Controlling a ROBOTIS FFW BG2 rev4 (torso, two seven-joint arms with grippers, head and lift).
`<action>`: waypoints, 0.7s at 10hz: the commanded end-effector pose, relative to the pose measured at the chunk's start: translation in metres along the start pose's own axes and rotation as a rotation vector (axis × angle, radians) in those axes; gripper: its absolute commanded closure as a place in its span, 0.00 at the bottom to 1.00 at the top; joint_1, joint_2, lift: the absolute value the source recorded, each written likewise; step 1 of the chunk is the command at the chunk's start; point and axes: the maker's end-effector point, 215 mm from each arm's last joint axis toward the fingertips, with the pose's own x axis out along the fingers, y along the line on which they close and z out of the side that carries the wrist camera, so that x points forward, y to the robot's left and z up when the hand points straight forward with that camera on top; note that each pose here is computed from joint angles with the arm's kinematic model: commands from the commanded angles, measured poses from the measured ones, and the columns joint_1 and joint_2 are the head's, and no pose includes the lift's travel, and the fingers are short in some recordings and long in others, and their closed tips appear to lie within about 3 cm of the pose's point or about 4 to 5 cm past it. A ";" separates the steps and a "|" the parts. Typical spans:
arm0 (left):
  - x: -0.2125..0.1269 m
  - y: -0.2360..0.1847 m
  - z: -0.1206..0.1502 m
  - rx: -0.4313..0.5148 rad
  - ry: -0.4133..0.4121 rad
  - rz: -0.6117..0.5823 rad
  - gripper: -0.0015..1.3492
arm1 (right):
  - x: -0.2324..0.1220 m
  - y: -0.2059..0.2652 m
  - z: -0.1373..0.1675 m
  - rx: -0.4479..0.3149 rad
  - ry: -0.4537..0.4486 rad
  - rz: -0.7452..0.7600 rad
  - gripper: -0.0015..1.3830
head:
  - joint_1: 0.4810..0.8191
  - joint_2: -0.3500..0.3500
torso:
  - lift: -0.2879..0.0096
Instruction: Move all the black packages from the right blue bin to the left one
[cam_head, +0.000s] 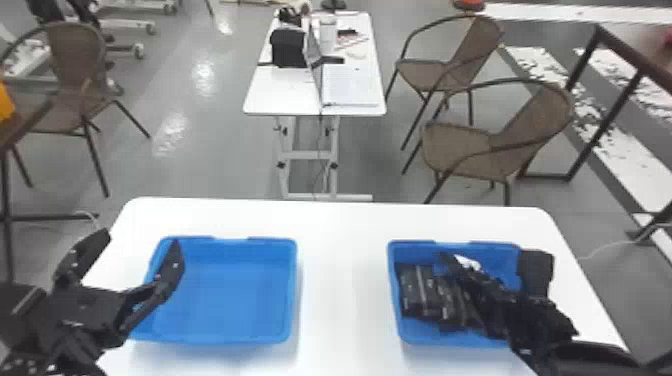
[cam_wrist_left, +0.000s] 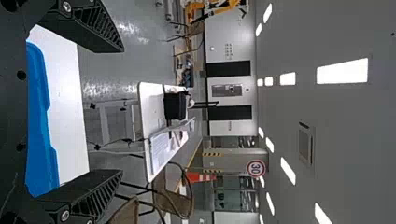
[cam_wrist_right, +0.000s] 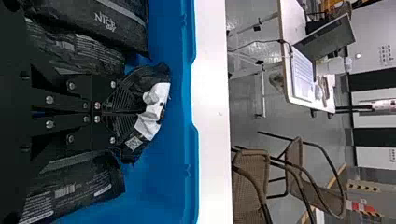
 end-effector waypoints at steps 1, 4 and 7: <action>-0.001 0.003 0.001 0.011 -0.001 0.002 0.08 | -0.011 0.007 0.007 -0.040 -0.028 0.006 0.91 | 0.63 0.45 | 0.97; 0.001 0.000 0.002 0.007 -0.005 -0.004 0.08 | -0.028 0.033 0.043 -0.080 -0.112 0.044 0.91 | 0.63 0.47 | 0.97; 0.005 0.000 -0.002 -0.033 0.012 -0.005 0.08 | -0.054 0.115 0.099 -0.074 -0.217 0.244 0.91 | 0.63 0.54 | 0.97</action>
